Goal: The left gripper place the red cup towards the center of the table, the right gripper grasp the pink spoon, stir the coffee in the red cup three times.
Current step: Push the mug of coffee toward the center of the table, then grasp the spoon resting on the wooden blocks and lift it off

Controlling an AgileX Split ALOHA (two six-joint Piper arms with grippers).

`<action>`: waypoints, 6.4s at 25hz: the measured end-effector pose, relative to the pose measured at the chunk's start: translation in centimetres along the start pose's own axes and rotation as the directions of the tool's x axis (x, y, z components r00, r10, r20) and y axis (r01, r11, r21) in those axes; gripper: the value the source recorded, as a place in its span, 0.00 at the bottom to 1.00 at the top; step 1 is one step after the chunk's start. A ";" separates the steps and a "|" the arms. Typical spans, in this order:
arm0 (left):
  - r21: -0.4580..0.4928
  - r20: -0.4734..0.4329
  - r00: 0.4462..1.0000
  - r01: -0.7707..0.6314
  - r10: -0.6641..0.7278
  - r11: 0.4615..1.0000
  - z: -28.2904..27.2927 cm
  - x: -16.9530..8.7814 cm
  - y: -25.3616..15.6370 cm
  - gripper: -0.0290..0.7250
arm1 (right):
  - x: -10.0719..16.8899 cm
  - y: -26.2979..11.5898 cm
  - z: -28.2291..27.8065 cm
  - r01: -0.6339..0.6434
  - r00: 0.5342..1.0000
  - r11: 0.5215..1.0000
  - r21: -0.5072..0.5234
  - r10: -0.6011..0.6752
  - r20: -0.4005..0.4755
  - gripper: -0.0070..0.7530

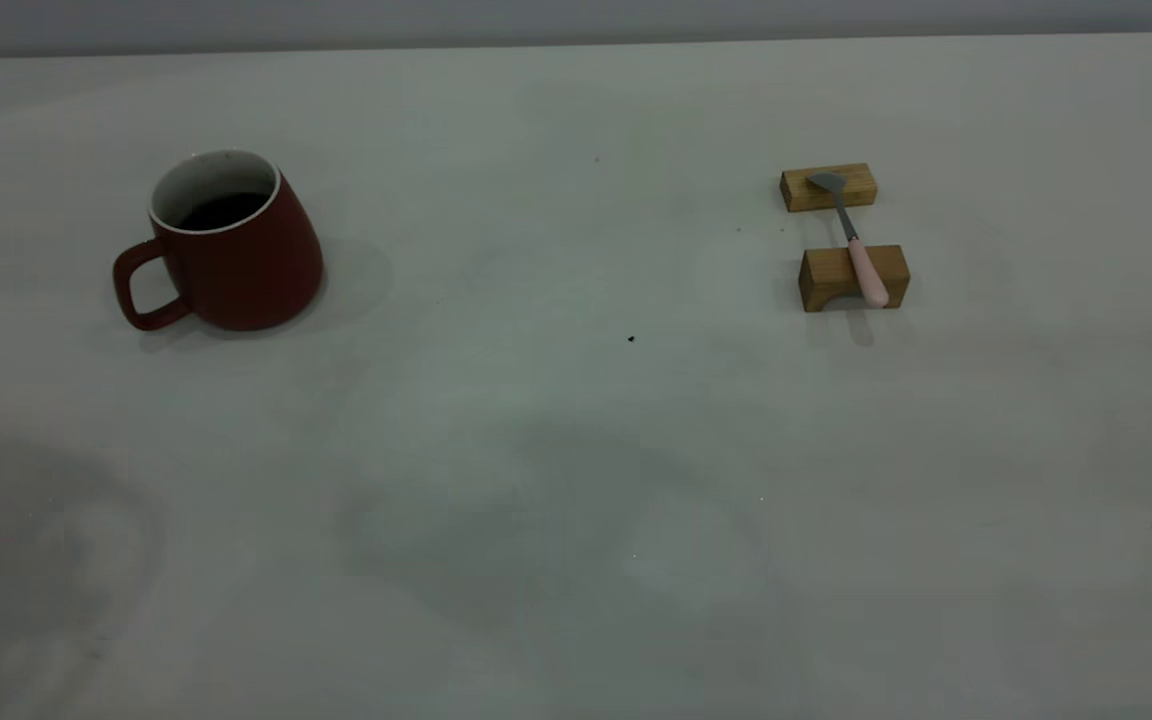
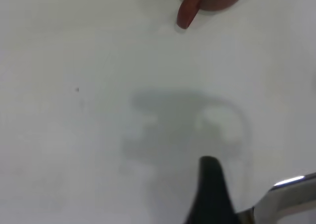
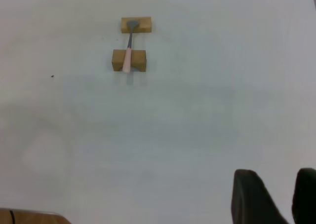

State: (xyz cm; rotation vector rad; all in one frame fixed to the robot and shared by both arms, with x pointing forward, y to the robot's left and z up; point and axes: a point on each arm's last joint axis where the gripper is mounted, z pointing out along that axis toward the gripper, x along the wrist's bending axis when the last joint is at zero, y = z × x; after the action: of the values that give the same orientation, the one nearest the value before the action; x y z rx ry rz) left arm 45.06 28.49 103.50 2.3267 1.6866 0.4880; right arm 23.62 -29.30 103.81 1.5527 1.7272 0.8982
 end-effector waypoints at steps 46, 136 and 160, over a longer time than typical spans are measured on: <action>0.235 0.143 0.882 -0.471 0.449 0.850 27.0 0.9 9.2 0.31 | 0.0 0.0 0.0 0.000 1.000 1.000 0.000 0.000 0.000 0.33; -0.272 0.013 0.965 0.257 -0.263 0.927 -8.6 -3.8 -17.1 0.37 | 0.0 0.0 0.0 -0.001 1.000 1.000 0.000 0.001 -0.002 0.33; -0.470 0.018 0.963 0.246 -0.269 0.848 -8.7 -4.8 -20.6 0.37 | 0.0 0.0 0.0 -0.001 1.000 1.000 0.000 0.001 -0.002 0.33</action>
State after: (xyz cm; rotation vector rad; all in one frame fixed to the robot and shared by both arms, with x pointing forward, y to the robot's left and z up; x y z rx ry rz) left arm 22.25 30.24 103.25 1.7281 1.6420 0.7997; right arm 23.62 -29.28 103.81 1.5530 1.7278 0.9002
